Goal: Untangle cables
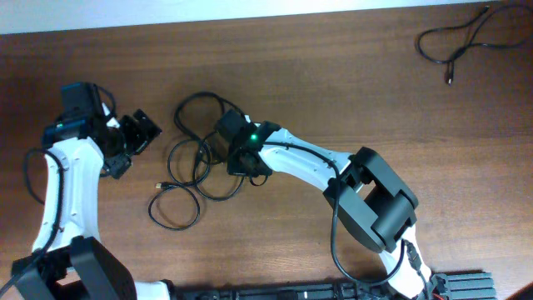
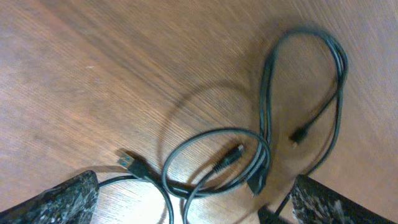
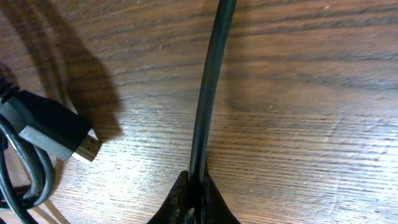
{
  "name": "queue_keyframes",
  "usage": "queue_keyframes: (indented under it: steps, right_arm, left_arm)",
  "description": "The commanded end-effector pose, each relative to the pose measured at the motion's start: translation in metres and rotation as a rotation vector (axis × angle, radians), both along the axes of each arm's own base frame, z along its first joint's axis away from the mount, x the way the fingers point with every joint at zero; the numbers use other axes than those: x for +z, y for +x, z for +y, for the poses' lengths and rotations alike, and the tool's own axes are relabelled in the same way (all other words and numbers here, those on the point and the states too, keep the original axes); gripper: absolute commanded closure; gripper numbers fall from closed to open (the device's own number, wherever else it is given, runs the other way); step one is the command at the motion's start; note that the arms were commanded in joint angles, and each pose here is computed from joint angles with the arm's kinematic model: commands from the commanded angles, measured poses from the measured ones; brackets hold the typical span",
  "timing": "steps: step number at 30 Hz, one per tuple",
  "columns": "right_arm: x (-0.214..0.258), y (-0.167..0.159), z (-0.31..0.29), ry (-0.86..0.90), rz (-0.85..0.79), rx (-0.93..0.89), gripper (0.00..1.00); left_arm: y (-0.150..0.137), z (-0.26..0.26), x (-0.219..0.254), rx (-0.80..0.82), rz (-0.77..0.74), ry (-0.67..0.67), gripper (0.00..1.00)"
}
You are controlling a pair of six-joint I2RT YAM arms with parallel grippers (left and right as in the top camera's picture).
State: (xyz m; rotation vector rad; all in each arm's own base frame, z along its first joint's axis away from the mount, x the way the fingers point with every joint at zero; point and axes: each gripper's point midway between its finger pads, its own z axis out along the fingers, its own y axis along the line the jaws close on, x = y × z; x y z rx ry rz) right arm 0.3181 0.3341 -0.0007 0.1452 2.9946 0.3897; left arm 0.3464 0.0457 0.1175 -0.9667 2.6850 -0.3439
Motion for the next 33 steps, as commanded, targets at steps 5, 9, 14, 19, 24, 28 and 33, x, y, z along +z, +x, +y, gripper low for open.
queue_keyframes:
  steps: [5,9,14,19,24,28,33]
  right_arm:
    - [-0.031,0.006,-0.043,-0.128,0.046,-0.076,0.96]
    - [-0.031,0.008,-0.045,-0.13,0.04,-0.053,0.96]
    - [-0.031,0.008,-0.045,-0.131,0.04,-0.053,0.96]
    - [-0.031,0.008,-0.045,-0.131,0.04,-0.053,0.96]
    - [-0.031,0.008,-0.045,-0.131,0.04,-0.053,0.96]
    - [-0.03,0.007,-0.046,-0.135,0.043,-0.027,0.96]
    - [-0.031,0.001,-0.056,-0.116,0.12,-0.027,0.96]
  left_arm:
    - [-0.017,-0.064,-0.026,-0.633,-0.027,0.107,0.01]
    - [-0.024,-0.038,-0.051,-0.624,0.04,0.273,0.12]
    - [-0.013,-0.033,-0.067,-0.607,-0.021,0.32,0.16]
    - [-0.008,-0.033,-0.075,-0.6,-0.062,0.335,0.35]
    - [-0.008,-0.038,-0.087,-0.56,-0.099,0.303,0.36]
    - [-0.007,-0.039,-0.097,-0.521,-0.136,0.297,0.48]
    - [-0.006,-0.039,-0.108,-0.383,-0.181,0.26,0.61]
